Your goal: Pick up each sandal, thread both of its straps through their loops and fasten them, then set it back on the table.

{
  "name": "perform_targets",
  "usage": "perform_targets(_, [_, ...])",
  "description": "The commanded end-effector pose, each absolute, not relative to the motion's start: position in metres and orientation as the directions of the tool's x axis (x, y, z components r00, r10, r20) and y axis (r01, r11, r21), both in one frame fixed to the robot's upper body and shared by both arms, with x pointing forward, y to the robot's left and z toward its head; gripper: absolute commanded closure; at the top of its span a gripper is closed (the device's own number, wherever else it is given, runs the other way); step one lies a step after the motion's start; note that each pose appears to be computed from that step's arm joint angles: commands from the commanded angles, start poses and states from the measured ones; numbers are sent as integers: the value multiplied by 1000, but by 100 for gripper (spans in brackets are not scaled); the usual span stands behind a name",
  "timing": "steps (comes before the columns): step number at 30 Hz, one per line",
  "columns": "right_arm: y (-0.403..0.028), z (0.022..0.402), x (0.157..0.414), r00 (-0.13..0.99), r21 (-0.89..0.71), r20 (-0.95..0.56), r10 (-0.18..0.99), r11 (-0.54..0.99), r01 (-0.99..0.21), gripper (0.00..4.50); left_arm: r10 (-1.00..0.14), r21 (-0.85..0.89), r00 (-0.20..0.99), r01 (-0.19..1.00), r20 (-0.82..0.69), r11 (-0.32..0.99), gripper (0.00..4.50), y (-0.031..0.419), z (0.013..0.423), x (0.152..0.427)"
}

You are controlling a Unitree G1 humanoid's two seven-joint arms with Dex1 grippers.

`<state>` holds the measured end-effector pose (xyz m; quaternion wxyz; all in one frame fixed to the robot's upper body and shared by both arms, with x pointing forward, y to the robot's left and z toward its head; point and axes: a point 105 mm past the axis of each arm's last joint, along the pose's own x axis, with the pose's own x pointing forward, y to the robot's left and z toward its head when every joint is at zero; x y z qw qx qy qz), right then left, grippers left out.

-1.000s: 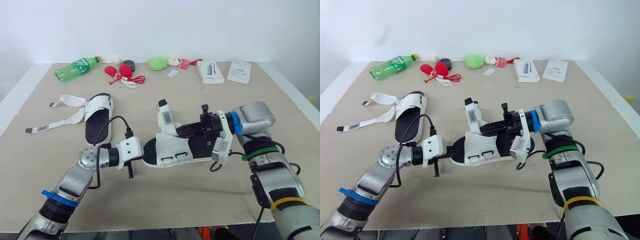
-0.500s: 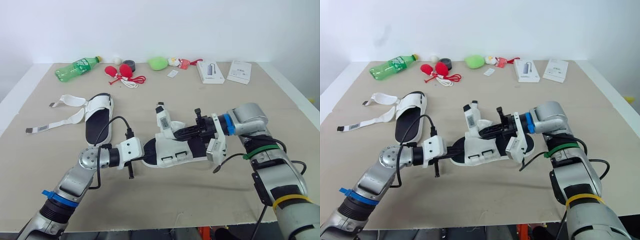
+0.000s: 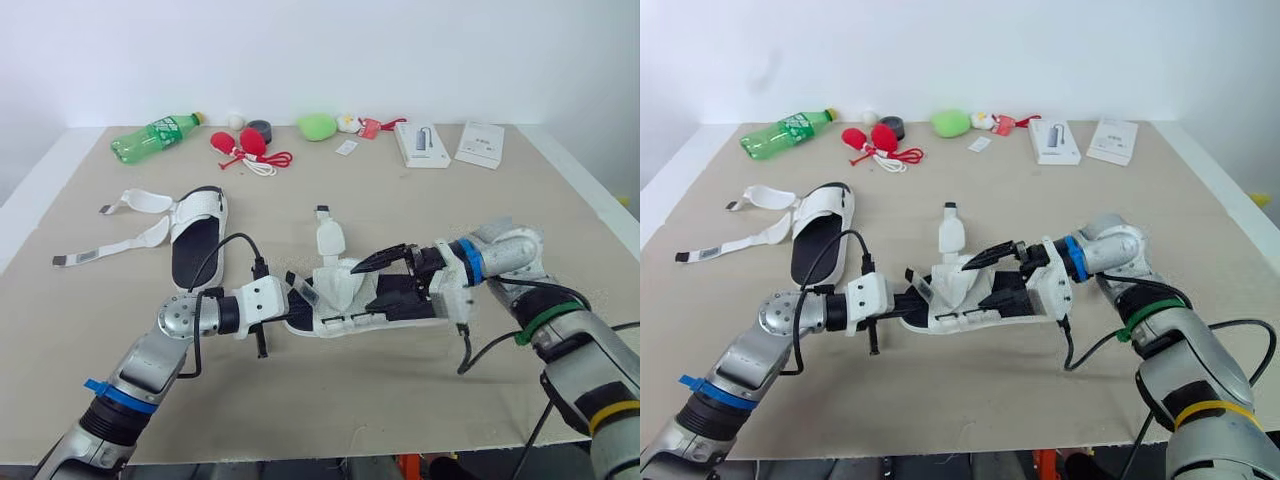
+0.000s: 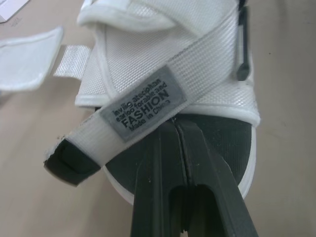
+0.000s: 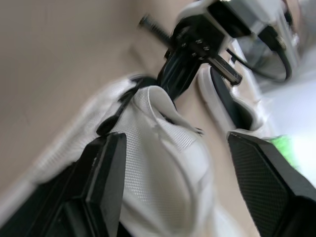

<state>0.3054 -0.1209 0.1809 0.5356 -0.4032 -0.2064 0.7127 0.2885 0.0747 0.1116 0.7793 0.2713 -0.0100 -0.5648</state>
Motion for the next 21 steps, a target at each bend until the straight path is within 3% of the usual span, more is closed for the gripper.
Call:
perform_targets(1, [-114, 226, 304, -101, -523, -239, 966, -216, -824, 91, -884, 445, 362, 871, -297, 207, 450, 77, 113, 290])
perform_targets(3, [-101, 235, 298, -97, -376, -238, 966, -184, -908, 91, -885, 442, 359, 873, -296, 206, 450, 76, 112, 290])
perform_targets(8, [-81, 236, 289, -56, -190, -339, 939, -127, -973, 91, -890, 438, 348, 877, -295, 198, 450, 74, 112, 291])
perform_targets(16, [-47, 203, 315, 86, -40, -498, 863, 76, -996, 91, -906, 441, 336, 875, -257, 199, 450, 68, 118, 291])
perform_targets(21, [-39, 186, 325, 93, 18, -578, 810, 127, -992, 91, -911, 451, 338, 869, -238, 204, 450, 66, 120, 291])
